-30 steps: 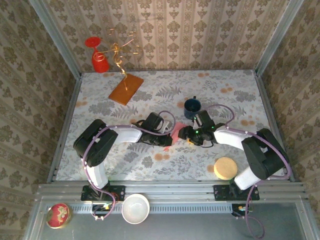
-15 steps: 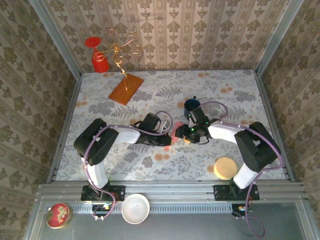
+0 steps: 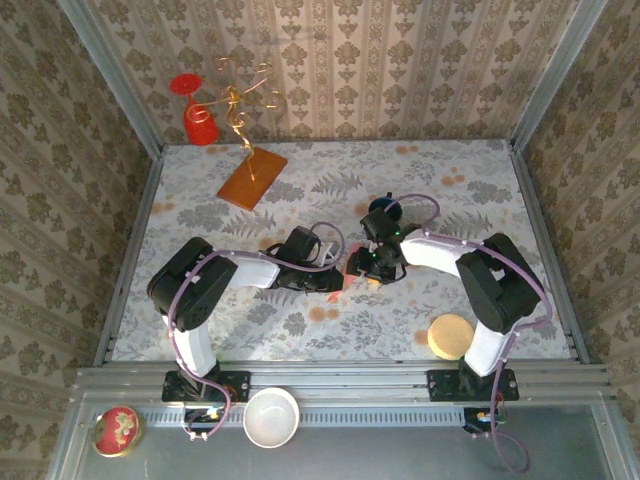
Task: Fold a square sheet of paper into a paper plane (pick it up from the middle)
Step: Fold the wing for the fifth time at the center of the table.
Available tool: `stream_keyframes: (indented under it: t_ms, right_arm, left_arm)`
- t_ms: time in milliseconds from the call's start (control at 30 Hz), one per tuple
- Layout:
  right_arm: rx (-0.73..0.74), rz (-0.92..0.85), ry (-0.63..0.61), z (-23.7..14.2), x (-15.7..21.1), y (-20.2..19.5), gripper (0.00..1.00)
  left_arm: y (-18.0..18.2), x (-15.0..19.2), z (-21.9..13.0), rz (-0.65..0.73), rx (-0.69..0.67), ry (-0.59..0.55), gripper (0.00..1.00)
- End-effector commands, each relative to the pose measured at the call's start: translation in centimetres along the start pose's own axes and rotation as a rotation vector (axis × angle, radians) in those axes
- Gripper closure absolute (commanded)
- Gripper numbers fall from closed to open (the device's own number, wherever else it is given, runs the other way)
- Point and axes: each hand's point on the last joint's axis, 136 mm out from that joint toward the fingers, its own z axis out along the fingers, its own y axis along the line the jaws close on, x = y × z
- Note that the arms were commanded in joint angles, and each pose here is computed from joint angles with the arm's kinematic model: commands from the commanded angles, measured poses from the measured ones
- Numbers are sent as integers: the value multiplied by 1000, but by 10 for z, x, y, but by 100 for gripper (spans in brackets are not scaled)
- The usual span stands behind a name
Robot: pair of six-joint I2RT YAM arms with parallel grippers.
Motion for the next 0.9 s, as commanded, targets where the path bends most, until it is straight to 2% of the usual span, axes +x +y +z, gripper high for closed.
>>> stream_keyframes:
  t_ms: [0, 300, 867]
  right_arm:
    - [213, 23, 40, 28, 14, -49, 41]
    - [258, 33, 56, 35, 18, -56, 43]
    - [278, 41, 75, 41, 21, -60, 47]
  left_arm:
    - [12, 13, -6, -42, -44, 28, 88]
    - [4, 10, -16, -24, -52, 9, 85]
    - [24, 29, -12, -71, -99, 54, 88]
